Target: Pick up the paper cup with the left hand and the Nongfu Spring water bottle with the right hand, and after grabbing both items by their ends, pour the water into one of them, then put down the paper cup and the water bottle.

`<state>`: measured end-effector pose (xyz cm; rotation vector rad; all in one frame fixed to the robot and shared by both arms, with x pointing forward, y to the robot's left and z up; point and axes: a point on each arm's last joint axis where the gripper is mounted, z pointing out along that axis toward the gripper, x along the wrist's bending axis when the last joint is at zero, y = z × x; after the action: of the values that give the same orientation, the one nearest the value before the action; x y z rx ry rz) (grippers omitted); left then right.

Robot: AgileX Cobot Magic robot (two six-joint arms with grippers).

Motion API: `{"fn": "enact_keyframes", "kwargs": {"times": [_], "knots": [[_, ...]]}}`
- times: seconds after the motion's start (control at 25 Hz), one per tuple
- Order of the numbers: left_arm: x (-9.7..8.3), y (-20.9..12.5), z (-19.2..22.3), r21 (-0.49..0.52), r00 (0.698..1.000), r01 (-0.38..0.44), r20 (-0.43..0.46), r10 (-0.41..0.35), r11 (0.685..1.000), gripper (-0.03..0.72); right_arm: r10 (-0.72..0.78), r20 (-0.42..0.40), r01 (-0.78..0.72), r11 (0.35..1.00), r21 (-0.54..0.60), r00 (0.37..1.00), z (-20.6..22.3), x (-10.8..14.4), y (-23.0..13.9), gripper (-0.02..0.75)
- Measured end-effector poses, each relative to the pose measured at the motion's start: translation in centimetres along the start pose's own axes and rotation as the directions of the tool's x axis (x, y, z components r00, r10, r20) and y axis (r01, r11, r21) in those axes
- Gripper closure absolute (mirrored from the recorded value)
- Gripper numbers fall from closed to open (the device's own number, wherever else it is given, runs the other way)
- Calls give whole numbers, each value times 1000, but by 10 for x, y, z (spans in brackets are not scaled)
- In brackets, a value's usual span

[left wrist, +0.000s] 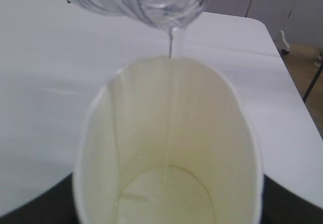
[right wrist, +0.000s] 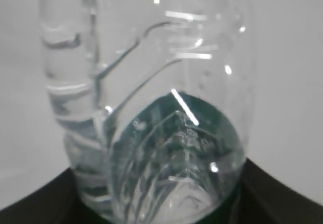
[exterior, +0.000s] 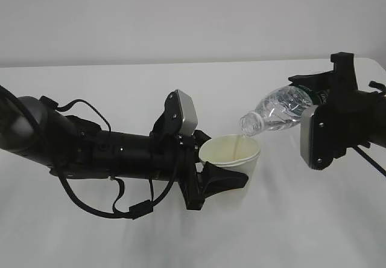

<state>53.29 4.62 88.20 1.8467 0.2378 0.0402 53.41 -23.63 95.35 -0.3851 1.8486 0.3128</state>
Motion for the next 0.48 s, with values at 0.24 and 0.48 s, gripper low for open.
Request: {"fn": "enact_keyframes", "kwargs": {"times": [0.24,0.48], "knots": [[0,0,0,0,1000,0,0,0,1000,268,0,0,0,1000,0,1000,0,0,0,293],[0,0,0,0,1000,0,0,0,1000,268,0,2,0,1000,-1,1000,0,0,0,293]]}}
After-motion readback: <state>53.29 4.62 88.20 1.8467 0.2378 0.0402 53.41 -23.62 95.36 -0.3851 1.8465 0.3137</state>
